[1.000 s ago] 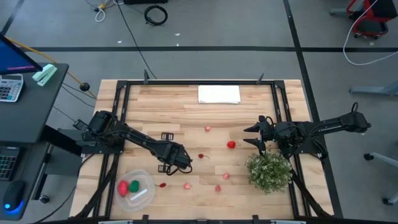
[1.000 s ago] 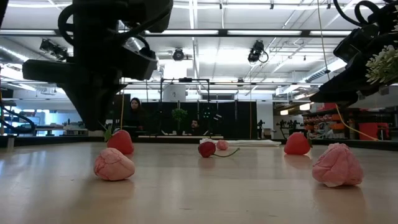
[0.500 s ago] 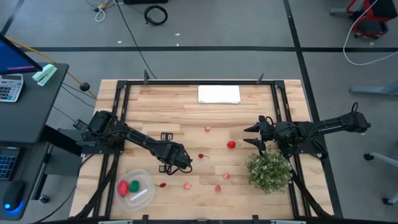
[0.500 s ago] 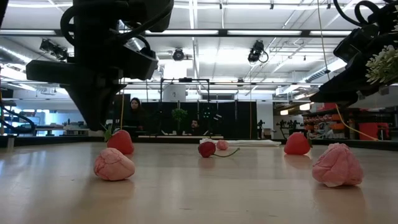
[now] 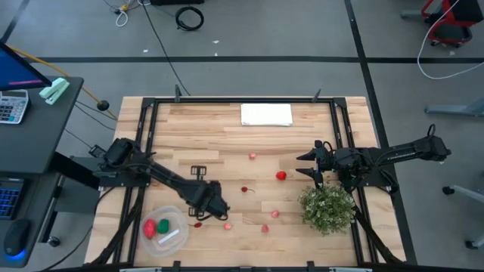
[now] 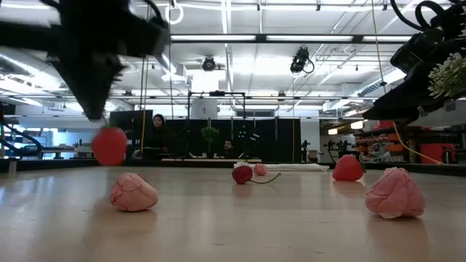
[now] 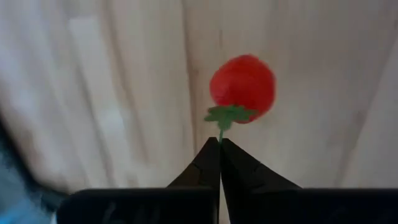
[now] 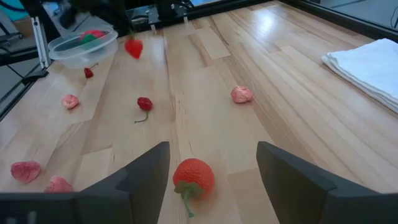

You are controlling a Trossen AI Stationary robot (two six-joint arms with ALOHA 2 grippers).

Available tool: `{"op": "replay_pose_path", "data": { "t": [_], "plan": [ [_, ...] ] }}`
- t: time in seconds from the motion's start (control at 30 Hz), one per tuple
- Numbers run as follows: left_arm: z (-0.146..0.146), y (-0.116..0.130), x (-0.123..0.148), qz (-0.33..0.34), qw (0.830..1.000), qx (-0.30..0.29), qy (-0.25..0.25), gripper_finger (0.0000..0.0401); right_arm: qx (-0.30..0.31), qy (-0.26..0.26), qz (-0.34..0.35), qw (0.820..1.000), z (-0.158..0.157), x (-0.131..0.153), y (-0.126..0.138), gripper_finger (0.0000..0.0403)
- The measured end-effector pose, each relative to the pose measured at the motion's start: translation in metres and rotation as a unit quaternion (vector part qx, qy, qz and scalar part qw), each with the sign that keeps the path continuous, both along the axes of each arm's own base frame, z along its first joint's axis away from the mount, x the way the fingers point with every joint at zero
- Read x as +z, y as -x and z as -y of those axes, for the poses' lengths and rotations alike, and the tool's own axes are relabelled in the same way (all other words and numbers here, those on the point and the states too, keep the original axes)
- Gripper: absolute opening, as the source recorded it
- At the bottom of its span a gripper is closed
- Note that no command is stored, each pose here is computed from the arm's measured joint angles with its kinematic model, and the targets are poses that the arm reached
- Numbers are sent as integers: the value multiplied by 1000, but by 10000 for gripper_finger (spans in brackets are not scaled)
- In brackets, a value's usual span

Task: Pick and placing Produce into tupperware
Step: Put the strawberry into the transparent plastic container

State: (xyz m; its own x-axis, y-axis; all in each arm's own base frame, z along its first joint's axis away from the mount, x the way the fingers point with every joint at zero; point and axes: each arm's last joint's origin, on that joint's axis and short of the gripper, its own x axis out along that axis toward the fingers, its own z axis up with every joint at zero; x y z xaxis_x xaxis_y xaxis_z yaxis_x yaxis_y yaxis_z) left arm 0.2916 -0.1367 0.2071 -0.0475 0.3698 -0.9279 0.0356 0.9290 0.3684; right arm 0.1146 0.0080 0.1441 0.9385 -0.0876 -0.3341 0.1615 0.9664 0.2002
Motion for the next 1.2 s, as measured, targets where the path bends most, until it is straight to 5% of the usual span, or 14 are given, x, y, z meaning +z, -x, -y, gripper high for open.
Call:
{"op": "replay_pose_path", "data": {
  "t": [0.2, 0.43, 0.6, 1.2],
  "plan": [
    [39, 24, 42, -14, 998, 57, 6, 5, 0, 0, 0, 1000, 0, 0, 0, 250],
    [92, 54, 59, -84, 981, 60, 167, 4, 0, 0, 0, 1000, 0, 0, 0, 250],
    [106, 73, 55, -92, 983, 62, 145, 7, 0, 0, 0, 1000, 0, 0, 0, 250],
    [77, 65, 1, -113, 983, 96, 104, 57, 0, 0, 0, 1000, 0, 0, 0, 250]
  ]
}}
